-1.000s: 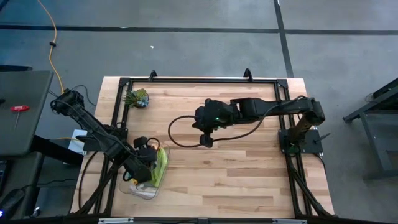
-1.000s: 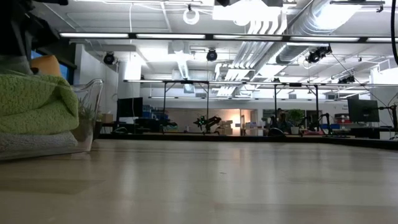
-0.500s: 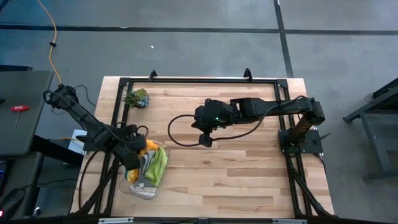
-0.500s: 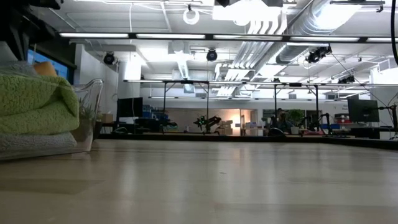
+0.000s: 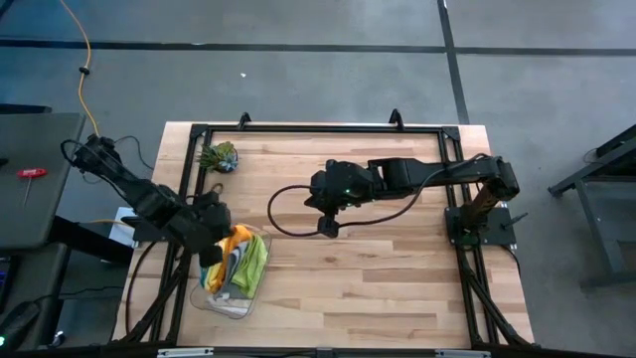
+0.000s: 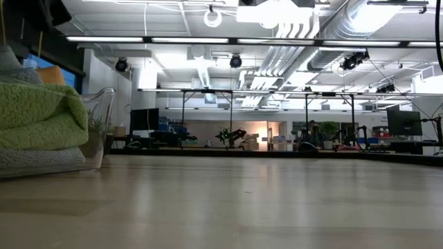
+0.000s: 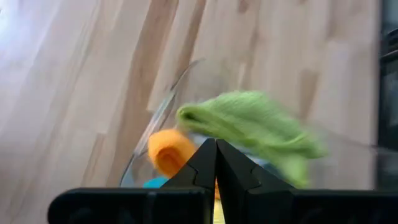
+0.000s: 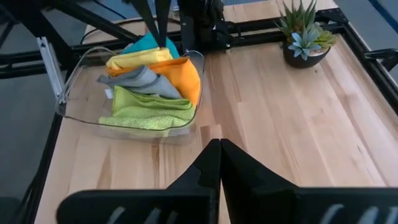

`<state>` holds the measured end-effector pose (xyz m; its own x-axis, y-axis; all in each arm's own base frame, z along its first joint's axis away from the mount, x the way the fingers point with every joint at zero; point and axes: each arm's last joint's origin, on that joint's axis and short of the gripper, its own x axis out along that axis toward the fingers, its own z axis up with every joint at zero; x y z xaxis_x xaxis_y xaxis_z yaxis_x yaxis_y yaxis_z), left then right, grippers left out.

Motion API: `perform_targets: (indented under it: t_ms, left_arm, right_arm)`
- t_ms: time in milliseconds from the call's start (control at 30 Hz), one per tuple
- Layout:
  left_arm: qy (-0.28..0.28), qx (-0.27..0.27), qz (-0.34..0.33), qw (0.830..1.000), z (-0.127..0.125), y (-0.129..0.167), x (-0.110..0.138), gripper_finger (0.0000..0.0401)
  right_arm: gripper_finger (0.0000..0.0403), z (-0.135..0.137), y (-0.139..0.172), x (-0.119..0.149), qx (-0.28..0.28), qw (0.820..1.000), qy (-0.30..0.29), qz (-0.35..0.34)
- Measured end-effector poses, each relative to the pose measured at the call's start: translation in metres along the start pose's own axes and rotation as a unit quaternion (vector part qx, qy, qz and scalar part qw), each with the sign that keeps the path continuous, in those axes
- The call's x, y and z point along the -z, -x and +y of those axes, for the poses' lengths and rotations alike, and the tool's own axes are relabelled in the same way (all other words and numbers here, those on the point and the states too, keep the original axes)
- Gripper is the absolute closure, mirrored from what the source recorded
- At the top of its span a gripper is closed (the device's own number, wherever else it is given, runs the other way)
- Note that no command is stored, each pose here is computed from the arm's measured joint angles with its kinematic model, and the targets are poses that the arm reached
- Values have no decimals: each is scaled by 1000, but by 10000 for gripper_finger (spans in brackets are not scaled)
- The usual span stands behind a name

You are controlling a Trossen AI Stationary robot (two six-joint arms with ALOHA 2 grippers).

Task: Fold microfiber towels
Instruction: Put the stacked towels into the transparent bin, then return to Home Position

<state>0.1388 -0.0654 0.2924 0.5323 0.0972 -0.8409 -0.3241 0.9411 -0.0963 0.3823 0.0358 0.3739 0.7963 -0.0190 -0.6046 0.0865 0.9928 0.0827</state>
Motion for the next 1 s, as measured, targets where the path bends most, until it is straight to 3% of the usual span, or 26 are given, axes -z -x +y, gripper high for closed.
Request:
perform_targets:
  t_ms: [167, 333, 500, 600, 767, 900, 1000]
  left_arm:
    - [13, 23, -17, 1000, 7, 19, 3, 401]
    - [91, -71, -38, 993, 36, 32, 16, 401]
    - [119, -91, -30, 988, 48, 32, 12, 401]
    - [89, -65, -42, 993, 44, 25, -2, 401]
    - [27, -16, -144, 989, 46, 18, -43, 401]
    - [24, -32, -216, 976, 68, 23, -64, 401]
    - [46, -65, -257, 963, 84, 36, -63, 401]
  right_arm:
    - [403, 0, 0, 8, -21, 999, 21, 43]
    - [403, -2, 0, 27, -10, 991, 31, 127]
    - [403, -6, -5, 67, -34, 984, 0, 175]
    - [403, -12, -1, 97, -36, 987, -42, 150]
    - [403, -20, 20, 128, -53, 990, -120, 50]
    - [403, -25, 39, 136, -58, 987, -146, -24]
    - [403, -27, 54, 132, -47, 985, -147, -74]
